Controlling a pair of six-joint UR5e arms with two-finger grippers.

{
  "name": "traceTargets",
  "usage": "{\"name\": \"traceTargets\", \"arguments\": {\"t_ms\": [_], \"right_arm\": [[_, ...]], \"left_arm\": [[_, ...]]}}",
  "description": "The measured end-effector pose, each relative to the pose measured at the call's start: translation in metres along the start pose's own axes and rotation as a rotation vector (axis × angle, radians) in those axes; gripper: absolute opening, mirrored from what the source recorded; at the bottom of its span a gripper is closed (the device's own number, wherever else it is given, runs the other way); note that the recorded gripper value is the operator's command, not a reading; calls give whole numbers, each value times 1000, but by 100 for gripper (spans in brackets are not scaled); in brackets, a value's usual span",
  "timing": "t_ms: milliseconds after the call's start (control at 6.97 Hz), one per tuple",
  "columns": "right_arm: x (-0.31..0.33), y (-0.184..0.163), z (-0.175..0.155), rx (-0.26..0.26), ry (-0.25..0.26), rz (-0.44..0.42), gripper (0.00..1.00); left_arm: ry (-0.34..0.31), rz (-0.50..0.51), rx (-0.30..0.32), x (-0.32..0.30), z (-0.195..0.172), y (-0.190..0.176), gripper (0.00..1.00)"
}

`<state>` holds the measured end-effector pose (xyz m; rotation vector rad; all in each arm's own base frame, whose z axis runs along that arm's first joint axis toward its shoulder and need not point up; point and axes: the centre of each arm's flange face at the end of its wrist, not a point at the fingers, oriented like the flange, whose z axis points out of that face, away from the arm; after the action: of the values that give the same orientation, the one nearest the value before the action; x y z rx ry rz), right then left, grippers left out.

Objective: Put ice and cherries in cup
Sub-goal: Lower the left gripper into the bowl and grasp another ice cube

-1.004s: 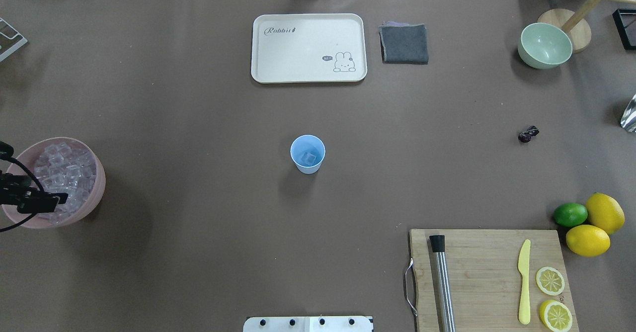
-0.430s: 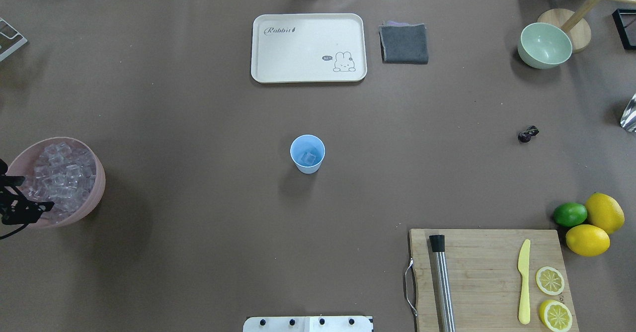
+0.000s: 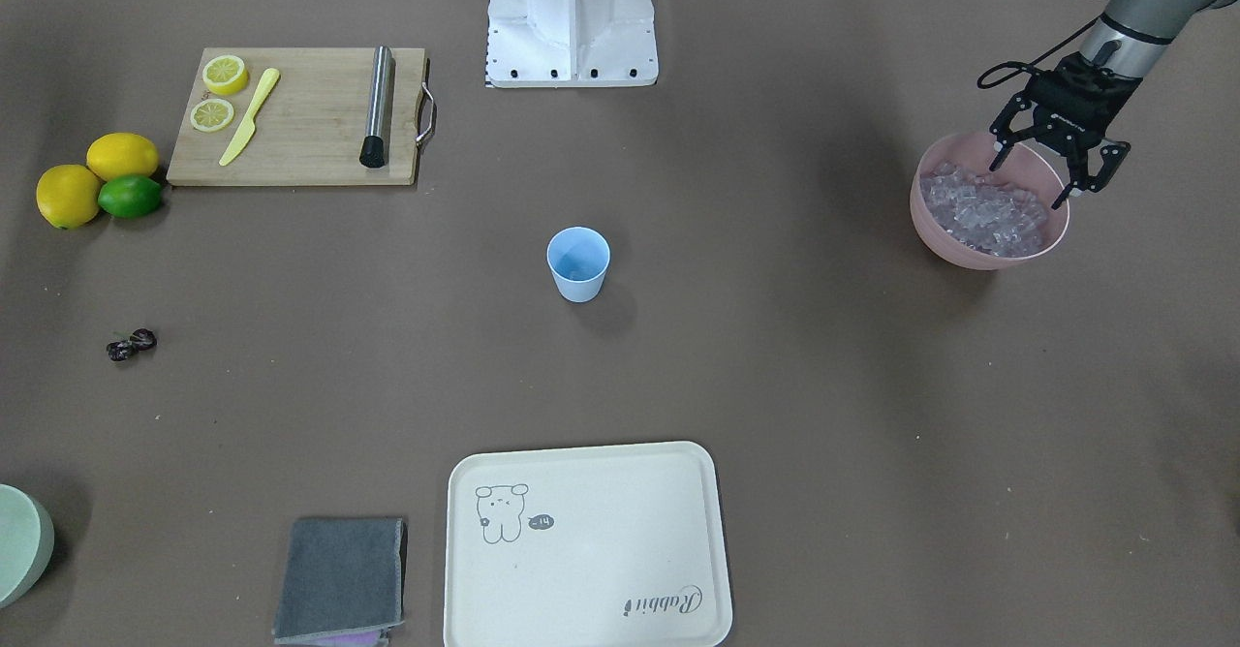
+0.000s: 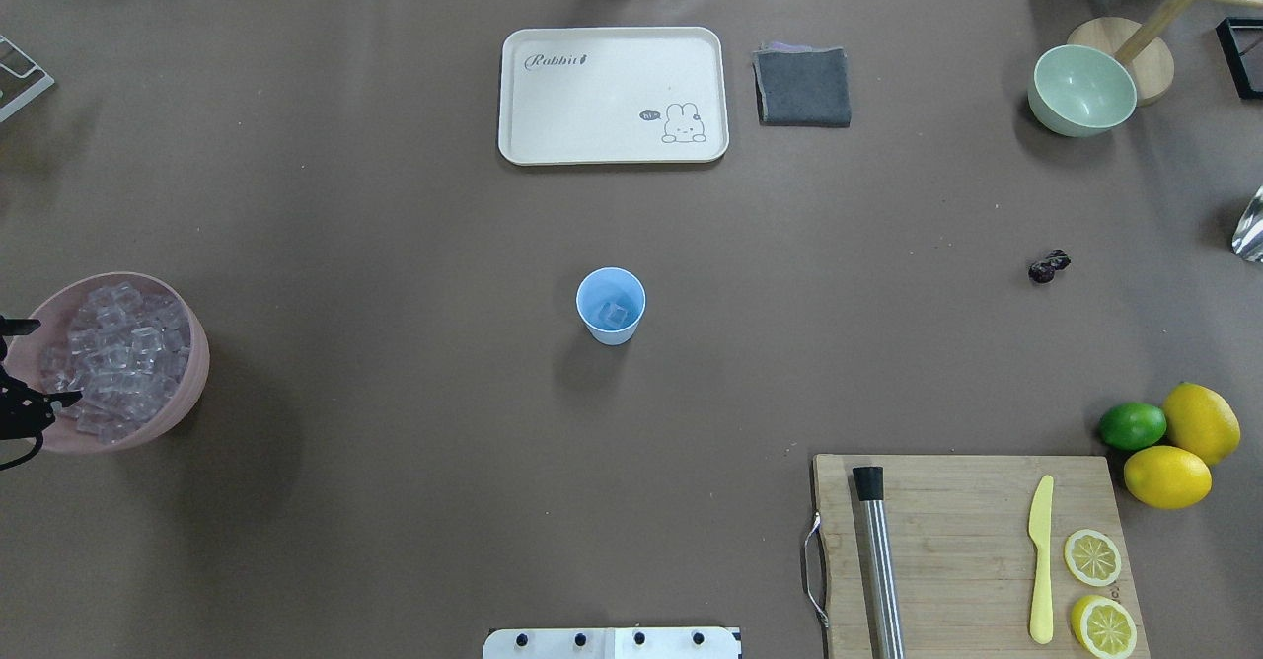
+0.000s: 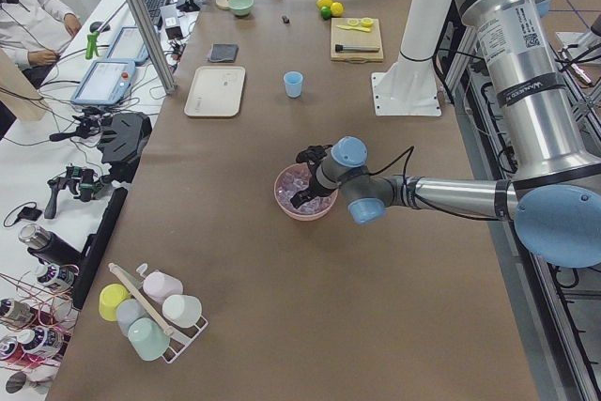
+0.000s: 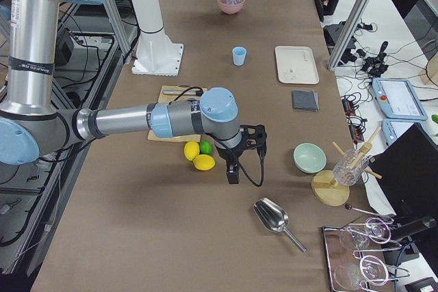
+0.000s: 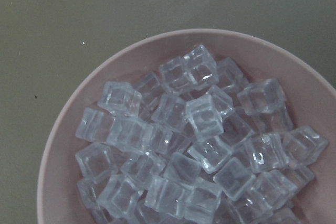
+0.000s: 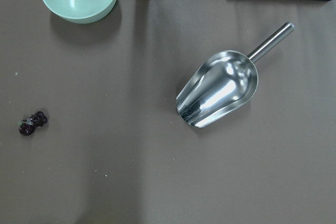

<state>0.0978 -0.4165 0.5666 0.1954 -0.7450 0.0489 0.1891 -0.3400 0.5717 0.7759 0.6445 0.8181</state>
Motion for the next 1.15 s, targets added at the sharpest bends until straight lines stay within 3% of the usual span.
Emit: {"name": "traceTargets", "arguments": {"t_ms": [287, 574, 1148], "right_arm": [[0, 0, 1, -3, 0, 1, 100], [0, 0, 2, -5, 0, 3, 100], [0, 1, 3, -7, -1, 4, 100]], "left_arm": [[-33, 117, 7, -9, 10, -6, 96], [-57, 148, 11, -12, 11, -7, 97], [-25, 215, 1, 4, 15, -4, 97]]}}
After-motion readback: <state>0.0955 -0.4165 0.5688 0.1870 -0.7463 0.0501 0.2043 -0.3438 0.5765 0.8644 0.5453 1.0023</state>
